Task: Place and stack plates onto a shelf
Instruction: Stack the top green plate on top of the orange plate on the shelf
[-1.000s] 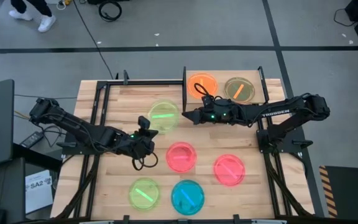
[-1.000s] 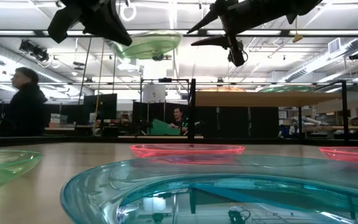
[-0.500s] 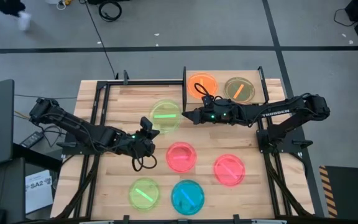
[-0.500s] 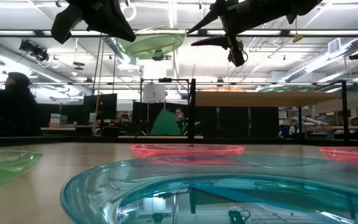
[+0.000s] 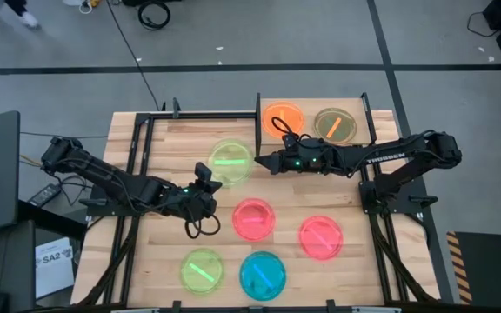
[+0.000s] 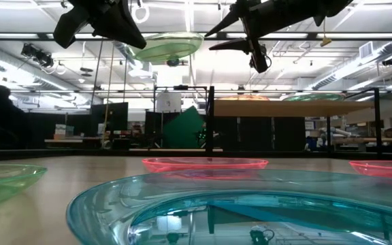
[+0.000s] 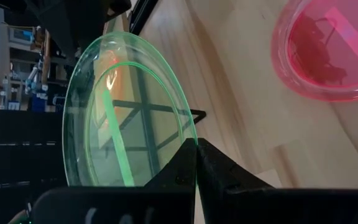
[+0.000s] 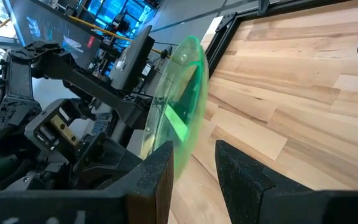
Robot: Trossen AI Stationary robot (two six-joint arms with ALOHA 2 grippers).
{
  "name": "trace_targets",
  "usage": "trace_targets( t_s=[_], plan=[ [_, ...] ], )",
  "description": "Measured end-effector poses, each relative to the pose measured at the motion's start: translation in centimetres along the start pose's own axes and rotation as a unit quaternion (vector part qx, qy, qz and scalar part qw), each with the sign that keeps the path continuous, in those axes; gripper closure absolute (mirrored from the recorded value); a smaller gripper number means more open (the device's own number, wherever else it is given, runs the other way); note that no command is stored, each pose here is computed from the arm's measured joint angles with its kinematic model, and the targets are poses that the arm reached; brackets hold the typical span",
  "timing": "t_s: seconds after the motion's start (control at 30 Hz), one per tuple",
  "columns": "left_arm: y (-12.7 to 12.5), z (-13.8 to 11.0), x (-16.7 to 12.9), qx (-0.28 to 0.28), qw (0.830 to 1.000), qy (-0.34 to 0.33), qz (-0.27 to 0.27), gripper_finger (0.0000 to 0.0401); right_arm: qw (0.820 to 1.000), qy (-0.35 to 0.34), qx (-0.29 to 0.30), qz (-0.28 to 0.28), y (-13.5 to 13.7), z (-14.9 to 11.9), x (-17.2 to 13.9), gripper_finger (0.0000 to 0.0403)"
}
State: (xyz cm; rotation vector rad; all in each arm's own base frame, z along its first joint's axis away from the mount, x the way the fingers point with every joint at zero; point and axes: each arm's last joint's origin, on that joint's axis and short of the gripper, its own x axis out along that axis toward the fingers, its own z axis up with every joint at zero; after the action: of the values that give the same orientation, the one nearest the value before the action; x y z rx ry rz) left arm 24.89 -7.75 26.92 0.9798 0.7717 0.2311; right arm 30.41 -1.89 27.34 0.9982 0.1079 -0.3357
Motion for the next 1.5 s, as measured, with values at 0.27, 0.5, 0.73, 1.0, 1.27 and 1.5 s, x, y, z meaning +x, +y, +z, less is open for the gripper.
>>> trace_targets(
  t_s=[0.27,0.5,0.73,1.0,1.27,1.5],
  plan=[
    [-0.06,-0.09,0.0,-0.006,1.0,0.003,-0.003,0.0395,1.0,0.0,0.0,0.0,0.0,0.0,0.0,0.0278],
    [-0.19,0.0,-0.01,0.021,0.999,-0.011,-0.025,0.0395,1.0,0.0,0.001,0.0,0.0,0.0,0.0,0.0278],
    [-0.08,0.2,-0.01,0.051,0.998,-0.021,-0.021,0.0395,1.0,0.002,0.001,0.001,0.0,-0.01,0.0,0.0278],
    [0.11,0.45,0.0,0.067,0.997,-0.031,-0.013,0.0395,1.0,0.023,0.001,0.013,0.11,-0.19,-0.02,0.0279],
    [0.11,0.45,0.0,0.068,0.997,-0.031,-0.013,0.0394,1.0,0.023,0.001,0.013,0.11,-0.21,-0.02,0.0304],
    [0.11,0.44,0.0,0.068,0.997,-0.031,-0.013,0.0391,1.0,0.023,-0.004,0.013,0.11,-0.21,-0.02,0.034]
  ],
)
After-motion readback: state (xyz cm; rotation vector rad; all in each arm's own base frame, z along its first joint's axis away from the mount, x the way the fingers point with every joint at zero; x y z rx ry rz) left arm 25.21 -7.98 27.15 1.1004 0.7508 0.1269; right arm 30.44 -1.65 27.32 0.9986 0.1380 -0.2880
